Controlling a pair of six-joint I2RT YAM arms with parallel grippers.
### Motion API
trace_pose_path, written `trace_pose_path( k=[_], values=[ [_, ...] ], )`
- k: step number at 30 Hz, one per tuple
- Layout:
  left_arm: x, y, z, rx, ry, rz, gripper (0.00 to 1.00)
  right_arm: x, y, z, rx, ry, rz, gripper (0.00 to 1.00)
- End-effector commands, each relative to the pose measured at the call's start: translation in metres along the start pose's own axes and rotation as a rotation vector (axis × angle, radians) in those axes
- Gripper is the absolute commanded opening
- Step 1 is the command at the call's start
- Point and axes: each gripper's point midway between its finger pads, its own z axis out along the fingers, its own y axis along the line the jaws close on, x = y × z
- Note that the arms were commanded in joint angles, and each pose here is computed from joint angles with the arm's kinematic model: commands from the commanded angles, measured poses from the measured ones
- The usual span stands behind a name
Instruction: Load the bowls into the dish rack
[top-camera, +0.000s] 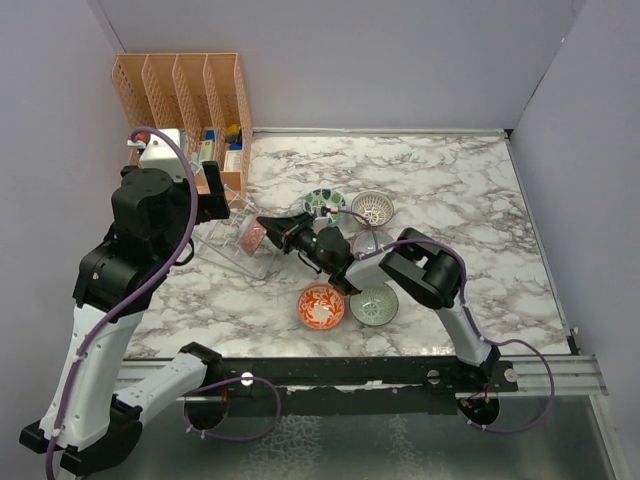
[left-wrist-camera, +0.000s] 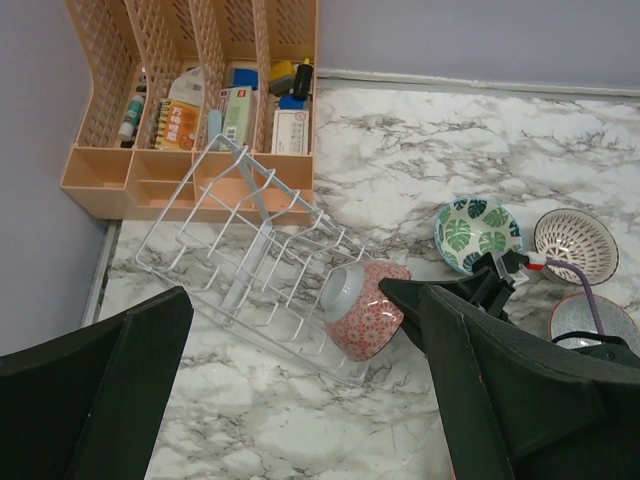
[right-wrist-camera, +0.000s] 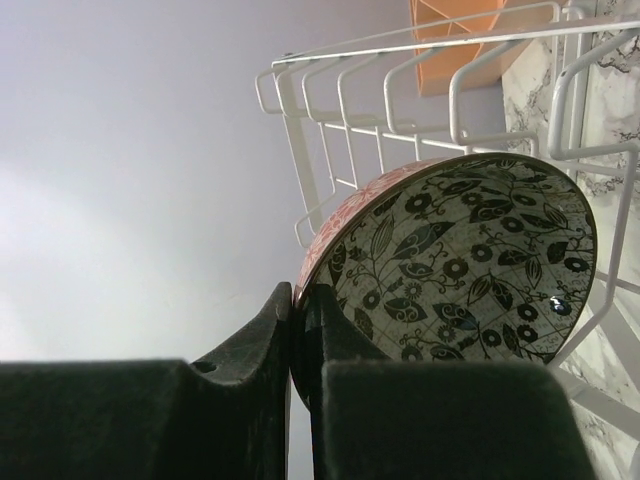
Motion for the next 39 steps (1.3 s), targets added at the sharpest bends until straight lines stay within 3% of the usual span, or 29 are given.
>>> trace_pose_path(
  k=[1,6,16,24,28,32,39],
  values=[
    [0.0,-0.005,-0.001,0.034,-0.015,-0.001,0.99,0.013,0.01,-0.008,-0.102,0.084,0.046,0.04],
    [0.001,-0.005,-0.001,0.036,-0.014,-0.002,0.99,0.022,0.018,-0.008,-0.169,0.16,0.02,0.03],
    [0.006,-0.007,0.001,0.041,-0.01,-0.006,0.99,0.019,0.012,-0.011,-0.169,0.177,0.044,0.02],
    [0.006,-0.007,0.001,0.042,-0.01,-0.007,0.99,0.025,0.003,-0.006,-0.023,0.176,-0.012,0.16],
    [0.006,-0.007,0.001,0.041,-0.012,-0.007,0.99,0.02,0.0,-0.008,0.041,0.119,0.057,0.1],
    [0.005,-0.007,0.002,0.043,-0.012,-0.007,0.99,0.02,0.011,-0.001,0.042,0.096,0.028,0.08],
    [0.007,-0.008,0.003,0.043,-0.005,-0.003,0.99,0.025,0.001,0.0,0.112,0.113,0.017,0.26]
  ],
)
